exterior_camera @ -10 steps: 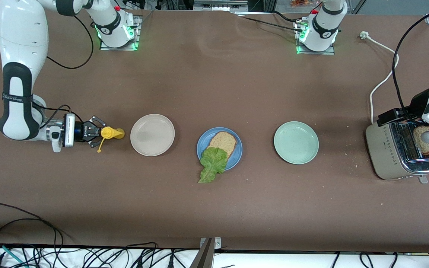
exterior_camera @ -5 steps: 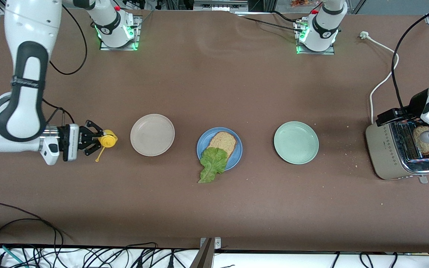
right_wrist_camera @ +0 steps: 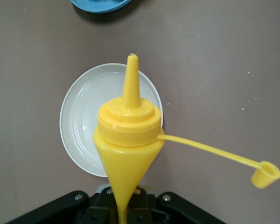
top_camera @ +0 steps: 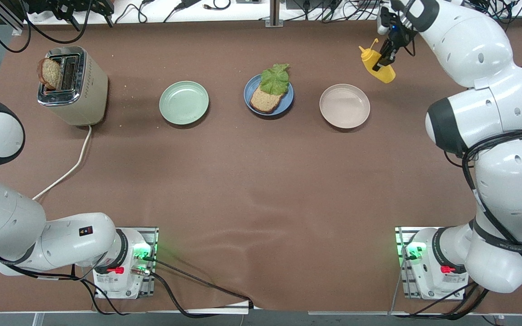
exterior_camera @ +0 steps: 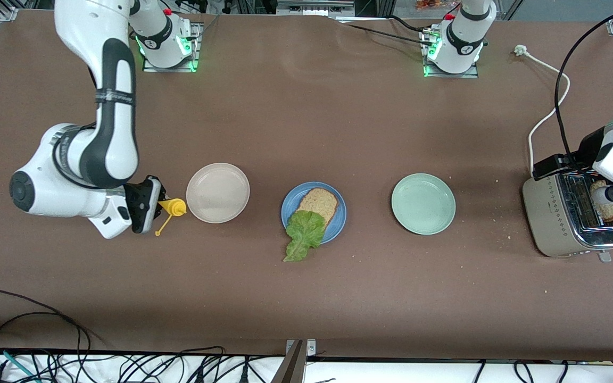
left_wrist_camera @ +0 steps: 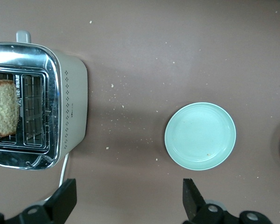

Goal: Make sandwich in blue plate with both arms

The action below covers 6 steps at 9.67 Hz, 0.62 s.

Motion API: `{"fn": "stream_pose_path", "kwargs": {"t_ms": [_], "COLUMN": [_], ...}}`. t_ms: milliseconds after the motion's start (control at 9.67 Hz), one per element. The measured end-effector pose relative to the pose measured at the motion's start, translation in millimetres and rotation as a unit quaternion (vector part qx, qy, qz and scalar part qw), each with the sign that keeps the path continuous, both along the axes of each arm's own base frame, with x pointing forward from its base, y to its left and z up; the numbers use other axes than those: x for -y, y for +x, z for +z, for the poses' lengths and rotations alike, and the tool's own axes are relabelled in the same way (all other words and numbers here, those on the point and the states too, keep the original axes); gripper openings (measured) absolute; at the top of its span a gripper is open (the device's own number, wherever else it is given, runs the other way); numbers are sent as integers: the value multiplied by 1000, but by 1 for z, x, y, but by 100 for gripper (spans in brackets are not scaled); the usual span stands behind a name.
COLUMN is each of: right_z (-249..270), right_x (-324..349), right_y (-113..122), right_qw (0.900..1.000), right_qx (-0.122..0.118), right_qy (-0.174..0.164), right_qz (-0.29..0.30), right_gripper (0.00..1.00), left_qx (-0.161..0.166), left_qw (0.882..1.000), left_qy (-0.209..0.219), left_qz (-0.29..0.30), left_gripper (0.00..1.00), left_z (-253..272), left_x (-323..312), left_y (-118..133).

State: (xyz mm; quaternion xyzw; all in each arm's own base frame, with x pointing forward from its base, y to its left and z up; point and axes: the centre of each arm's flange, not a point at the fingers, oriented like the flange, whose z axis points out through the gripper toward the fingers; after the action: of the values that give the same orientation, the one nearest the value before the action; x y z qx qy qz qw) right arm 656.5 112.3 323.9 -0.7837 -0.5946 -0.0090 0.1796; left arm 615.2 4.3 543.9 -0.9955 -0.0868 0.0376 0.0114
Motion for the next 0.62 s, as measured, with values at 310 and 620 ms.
{"fn": "stream_pose_path", "kwargs": {"t_ms": [310, 620], "right_z": [39, 62], "right_x": [-76, -136], "right_y": [0, -14], "right_qw": [995, 981], "right_qx": [12, 40], "right_qy": [-96, -188], "right_qz": [-14, 5], "right_gripper": [4, 4], "left_qx": [-3, -4], "left_qw": [1000, 999], "left_qy": [-1, -1], "left_qz": [-17, -33], "left_gripper": [100, 100], "left_z": [-1, -1], "left_x": [-6, -10], "left_y": [0, 0]}}
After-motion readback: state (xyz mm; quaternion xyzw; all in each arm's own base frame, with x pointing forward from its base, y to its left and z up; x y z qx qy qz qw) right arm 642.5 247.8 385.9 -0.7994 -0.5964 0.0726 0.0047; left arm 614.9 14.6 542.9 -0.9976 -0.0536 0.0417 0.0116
